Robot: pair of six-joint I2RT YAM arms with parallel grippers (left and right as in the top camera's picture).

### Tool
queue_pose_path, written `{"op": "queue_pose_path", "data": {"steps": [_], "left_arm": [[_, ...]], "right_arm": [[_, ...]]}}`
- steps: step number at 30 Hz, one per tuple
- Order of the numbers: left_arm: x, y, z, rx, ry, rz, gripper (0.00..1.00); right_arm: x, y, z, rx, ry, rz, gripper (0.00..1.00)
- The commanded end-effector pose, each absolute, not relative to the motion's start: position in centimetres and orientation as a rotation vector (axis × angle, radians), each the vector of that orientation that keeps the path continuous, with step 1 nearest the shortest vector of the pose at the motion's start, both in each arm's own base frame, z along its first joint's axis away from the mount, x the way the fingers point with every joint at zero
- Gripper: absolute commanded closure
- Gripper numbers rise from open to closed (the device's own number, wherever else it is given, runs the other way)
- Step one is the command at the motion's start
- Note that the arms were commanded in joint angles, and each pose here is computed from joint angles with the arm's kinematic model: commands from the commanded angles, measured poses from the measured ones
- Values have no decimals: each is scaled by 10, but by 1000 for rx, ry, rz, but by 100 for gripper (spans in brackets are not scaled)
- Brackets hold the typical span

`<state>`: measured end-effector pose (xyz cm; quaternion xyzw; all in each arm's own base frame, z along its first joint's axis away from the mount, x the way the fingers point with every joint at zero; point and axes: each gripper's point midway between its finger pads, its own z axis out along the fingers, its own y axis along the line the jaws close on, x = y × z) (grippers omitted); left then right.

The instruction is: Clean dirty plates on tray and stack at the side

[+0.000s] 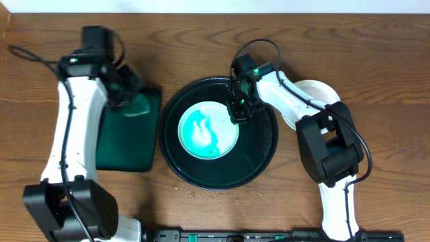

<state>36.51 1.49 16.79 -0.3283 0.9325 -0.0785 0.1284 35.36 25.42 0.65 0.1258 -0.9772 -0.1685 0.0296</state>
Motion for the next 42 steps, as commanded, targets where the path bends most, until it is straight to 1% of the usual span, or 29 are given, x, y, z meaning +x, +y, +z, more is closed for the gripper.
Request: {"op": "queue_pose_path", "data": {"steps": [1, 2, 4, 6, 7, 8, 9, 10, 12, 13, 18, 21, 24, 28, 29, 32, 33, 35, 36, 38, 40, 42], "left_arm": [[357, 44, 161, -986, 2731, -172, 93], [355, 48, 159, -1006, 2731, -168, 93], [351, 55, 154, -1040, 2732, -161, 93], [349, 60, 152, -1057, 2731, -147, 93], [351, 67, 151, -1066, 2716, -113, 93], [352, 69, 151, -1069, 2707, -112, 93], [354, 73, 152, -1079, 2690, -114, 93], [355, 74, 152, -1082, 2685, -114, 93], [354, 77, 152, -1090, 2680, -111, 93], [354, 78, 152, -1092, 2678, -111, 93], [354, 78, 153, -1095, 2676, -111, 93], [354, 79, 153, -1095, 2676, -110, 93], [354, 79, 153, -1095, 2676, -110, 93], [354, 78, 152, -1095, 2677, -111, 93], [354, 78, 152, -1096, 2677, -110, 93], [354, 78, 152, -1096, 2678, -110, 93], [354, 78, 152, -1096, 2678, -110, 93], [354, 78, 152, -1096, 2678, -110, 93], [354, 78, 152, -1096, 2679, -110, 93], [353, 78, 152, -1097, 2681, -110, 93], [353, 78, 152, -1097, 2683, -109, 93], [351, 77, 151, -1101, 2691, -108, 93]], "right_arm": [[379, 247, 60, 484, -3229, -434, 99], [388, 236, 87, 503, -3346, -303, 99], [396, 221, 116, 532, -3467, -105, 99], [397, 206, 150, 602, -3575, 194, 99], [393, 200, 174, 635, -3624, 392, 99], [390, 200, 182, 665, -3635, 467, 99], [382, 198, 202, 711, -3658, 690, 99], [380, 198, 209, 725, -3660, 776, 99], [368, 201, 236, 808, -3627, 1208, 99], [362, 205, 246, 850, -3605, 1354, 99], [340, 228, 277, 962, -3570, 1718, 99], [324, 237, 307, 947, -3529, 2051, 99], [315, 244, 319, 941, -3518, 2178, 99], [312, 248, 318, 890, -3605, 2108, 99], [314, 249, 311, 902, -3636, 2021, 99], [323, 258, 260, 1039, -3692, 1381, 99], [324, 264, 229, 1058, -3676, 973, 99], [324, 271, 198, 1017, -3615, 512, 99], [326, 275, 173, 900, -3544, 158, 99], [333, 274, 151, 762, -3469, -61, 99], [338, 273, 127, 681, -3376, -205, 99], [336, 277, 92, 603, -3238, -345, 99]]}}
